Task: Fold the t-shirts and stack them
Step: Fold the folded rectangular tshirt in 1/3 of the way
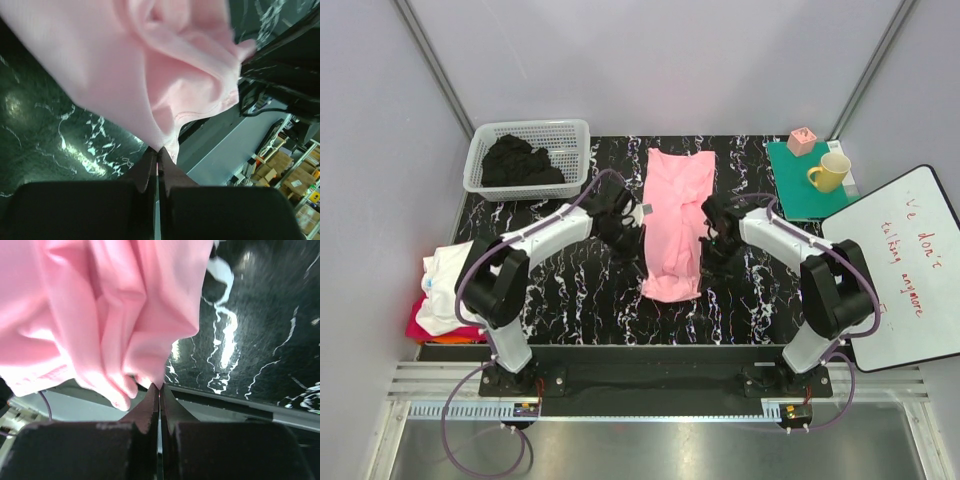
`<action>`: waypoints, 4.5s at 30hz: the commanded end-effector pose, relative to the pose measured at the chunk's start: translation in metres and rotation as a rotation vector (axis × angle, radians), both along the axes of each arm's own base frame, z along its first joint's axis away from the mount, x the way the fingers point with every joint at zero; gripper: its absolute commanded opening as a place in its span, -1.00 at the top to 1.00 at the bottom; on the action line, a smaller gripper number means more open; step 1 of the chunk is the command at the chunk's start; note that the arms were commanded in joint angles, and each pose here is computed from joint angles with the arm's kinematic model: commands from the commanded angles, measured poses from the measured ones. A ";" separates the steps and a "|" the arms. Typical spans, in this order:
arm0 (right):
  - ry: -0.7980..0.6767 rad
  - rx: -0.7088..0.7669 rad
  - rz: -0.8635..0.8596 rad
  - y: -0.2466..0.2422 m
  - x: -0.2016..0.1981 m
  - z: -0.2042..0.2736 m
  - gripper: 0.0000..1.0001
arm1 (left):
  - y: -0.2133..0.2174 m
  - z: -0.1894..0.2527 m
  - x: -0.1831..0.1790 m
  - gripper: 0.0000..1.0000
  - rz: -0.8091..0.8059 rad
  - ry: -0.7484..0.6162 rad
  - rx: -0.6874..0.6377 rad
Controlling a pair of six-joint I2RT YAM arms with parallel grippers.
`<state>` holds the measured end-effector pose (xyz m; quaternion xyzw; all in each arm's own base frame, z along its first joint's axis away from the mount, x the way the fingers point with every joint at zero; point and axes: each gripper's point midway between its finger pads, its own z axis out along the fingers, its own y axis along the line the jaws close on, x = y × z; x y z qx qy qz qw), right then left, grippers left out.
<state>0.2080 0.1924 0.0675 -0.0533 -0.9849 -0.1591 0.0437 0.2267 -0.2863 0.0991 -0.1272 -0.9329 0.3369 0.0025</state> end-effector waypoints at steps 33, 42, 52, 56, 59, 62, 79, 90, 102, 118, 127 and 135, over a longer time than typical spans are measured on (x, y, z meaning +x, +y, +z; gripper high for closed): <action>-0.361 -0.064 -0.105 -0.034 0.261 0.026 0.72 | -0.010 0.022 0.185 -0.70 0.218 -0.066 -0.127; -0.511 -0.117 -0.193 -0.048 0.299 0.061 -0.74 | 0.006 0.022 0.170 -0.98 0.215 -0.067 -0.109; -0.415 0.055 -0.095 -0.028 0.234 0.068 -0.57 | 0.018 -0.002 0.128 1.00 0.108 -0.071 -0.021; -0.319 0.184 -0.065 -0.008 0.201 0.050 -0.20 | 0.015 0.000 0.130 1.00 0.091 -0.112 0.012; -0.282 0.184 -0.060 -0.007 0.187 0.038 -0.26 | 0.008 0.000 0.138 1.00 0.090 -0.119 0.009; -0.289 0.181 -0.065 -0.009 0.181 0.042 -0.53 | -0.003 0.003 0.153 1.00 0.086 -0.159 0.007; -0.356 0.172 -0.068 -0.013 0.187 0.071 -0.96 | -0.063 -0.030 0.195 1.00 0.107 -0.211 0.011; -0.370 0.114 -0.053 -0.028 0.169 0.079 -0.99 | -0.044 -0.044 0.283 1.00 0.339 -0.388 0.139; -0.302 0.067 -0.035 -0.041 0.140 0.055 -1.00 | -0.009 0.054 0.304 1.00 0.436 -0.562 0.033; -0.208 0.102 -0.020 -0.030 0.162 0.002 -0.99 | 0.003 -0.021 0.169 -0.82 0.355 -0.193 -0.030; -0.183 0.150 -0.047 -0.019 0.172 -0.020 -1.00 | -0.012 -0.044 0.171 -0.74 0.312 -0.141 -0.040; -0.144 0.197 -0.053 -0.010 0.175 -0.029 -0.13 | -0.015 -0.060 0.170 1.00 0.315 -0.092 -0.026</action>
